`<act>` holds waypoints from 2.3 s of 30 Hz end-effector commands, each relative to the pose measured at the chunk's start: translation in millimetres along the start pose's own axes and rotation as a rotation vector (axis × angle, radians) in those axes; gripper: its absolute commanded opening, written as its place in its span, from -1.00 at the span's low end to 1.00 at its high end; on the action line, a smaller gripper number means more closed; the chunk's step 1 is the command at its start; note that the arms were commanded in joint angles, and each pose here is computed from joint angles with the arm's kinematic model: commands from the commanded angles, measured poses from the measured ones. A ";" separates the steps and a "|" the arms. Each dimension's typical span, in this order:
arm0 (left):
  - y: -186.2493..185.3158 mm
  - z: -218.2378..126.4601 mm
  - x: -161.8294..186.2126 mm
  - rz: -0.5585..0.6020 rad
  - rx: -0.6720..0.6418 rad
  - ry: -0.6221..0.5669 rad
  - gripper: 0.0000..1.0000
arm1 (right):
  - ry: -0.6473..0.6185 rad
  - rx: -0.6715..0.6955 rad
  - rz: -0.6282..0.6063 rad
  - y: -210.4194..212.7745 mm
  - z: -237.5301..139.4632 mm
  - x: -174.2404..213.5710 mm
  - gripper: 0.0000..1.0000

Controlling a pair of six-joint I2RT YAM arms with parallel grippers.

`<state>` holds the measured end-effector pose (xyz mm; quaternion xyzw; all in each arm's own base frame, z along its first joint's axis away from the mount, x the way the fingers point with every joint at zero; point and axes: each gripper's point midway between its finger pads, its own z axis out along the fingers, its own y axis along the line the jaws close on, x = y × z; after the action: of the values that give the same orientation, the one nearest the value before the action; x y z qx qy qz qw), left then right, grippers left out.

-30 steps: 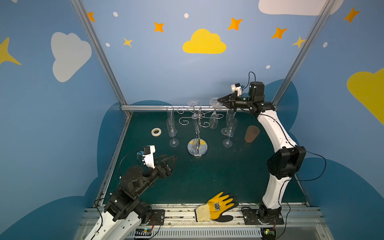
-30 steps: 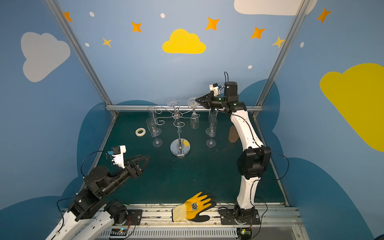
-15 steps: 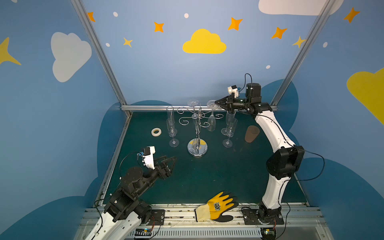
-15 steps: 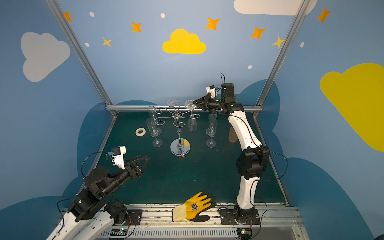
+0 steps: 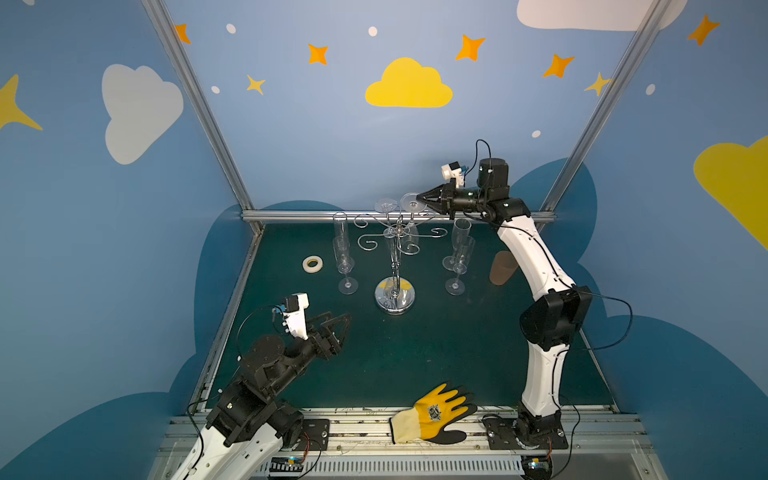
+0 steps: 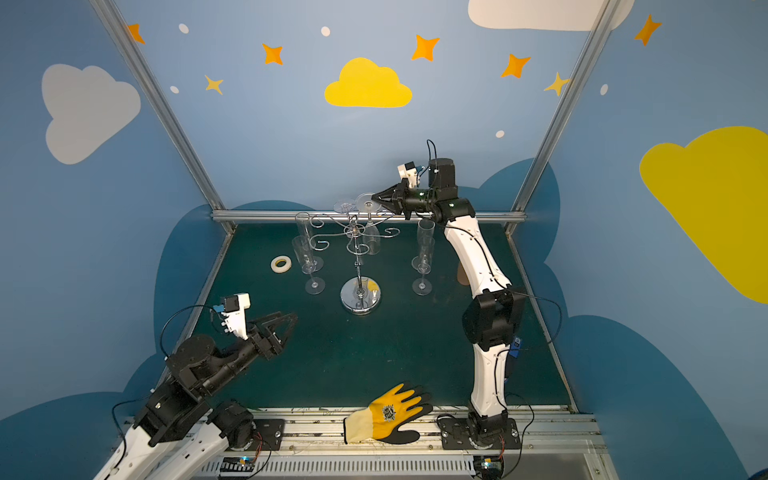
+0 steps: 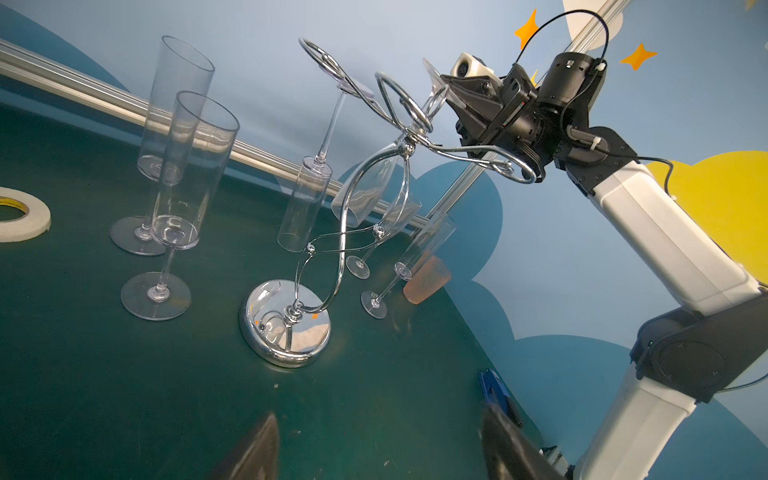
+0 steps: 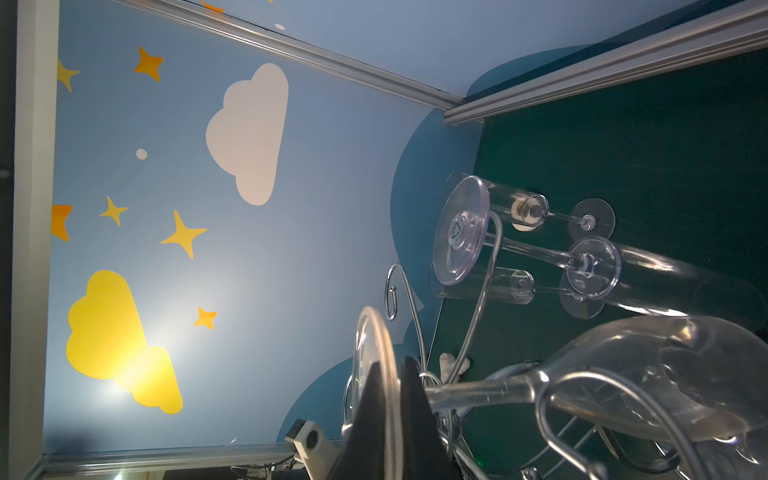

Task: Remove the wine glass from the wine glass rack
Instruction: 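Close the right gripper on the glass stem and lift it off the rack, then bring the glass down toward the left gripper while the left gripper reaches in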

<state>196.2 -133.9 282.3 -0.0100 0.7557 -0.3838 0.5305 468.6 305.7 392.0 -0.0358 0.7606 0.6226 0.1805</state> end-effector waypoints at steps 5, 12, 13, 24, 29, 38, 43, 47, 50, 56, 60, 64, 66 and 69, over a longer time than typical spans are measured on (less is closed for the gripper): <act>1.2 -2.9 -2.5 0.028 -0.009 -0.012 0.52 | -0.088 -0.008 -0.149 15.3 -2.9 -30.5 -1.00; -1.6 -4.3 -6.3 0.040 -0.006 -0.017 0.53 | -0.203 0.017 -0.281 19.7 -14.1 -61.9 -1.00; -1.4 -4.0 -6.0 0.040 -0.007 -0.016 0.53 | -0.216 0.020 -0.304 21.5 -15.6 -64.6 -1.00; -18.5 -7.1 -24.1 0.048 0.038 -0.050 0.54 | -0.333 0.116 -0.762 77.2 -44.5 -60.2 -1.00; -36.7 -5.7 -40.1 0.057 0.085 -0.063 0.54 | -0.397 0.197 -1.071 107.3 -55.4 -33.3 -1.00; -76.9 -0.9 -68.5 0.091 0.204 -0.076 0.55 | -0.531 0.293 -1.564 143.0 -80.3 38.1 -1.00; -101.3 3.7 -83.5 0.103 0.283 -0.076 0.56 | -0.537 0.286 -1.791 147.6 -92.3 89.7 -1.00; -120.3 7.6 -94.6 0.117 0.346 -0.073 0.57 | -0.469 0.279 -1.938 140.0 -92.5 135.2 -1.00; -133.9 11.2 -97.6 0.129 0.403 -0.056 0.57 | -0.419 0.282 -2.014 128.7 -90.4 167.6 -1.00; -147.9 24.3 -92.7 0.146 0.471 0.009 0.58 | -0.338 0.285 -2.150 105.6 -83.8 224.7 -1.00; -151.9 33.8 -83.1 0.146 0.506 0.066 0.58 | -0.307 0.266 -2.214 94.6 -80.2 254.0 -1.00; -157.3 41.6 -71.3 0.136 0.559 0.133 0.57 | -0.281 0.253 -2.279 84.8 -73.9 279.4 -1.00; -159.4 45.4 -65.2 0.132 0.582 0.170 0.57 | -0.291 0.262 -2.296 83.7 -70.3 287.7 -1.00; -161.6 51.5 -56.5 0.123 0.610 0.224 0.55 | -0.302 0.260 -2.320 84.1 -66.1 300.3 -1.00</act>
<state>211.3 -247.1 398.9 0.2027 0.6849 -0.5346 0.4517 149.3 318.5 359.0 -0.6482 0.3193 0.0429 0.6900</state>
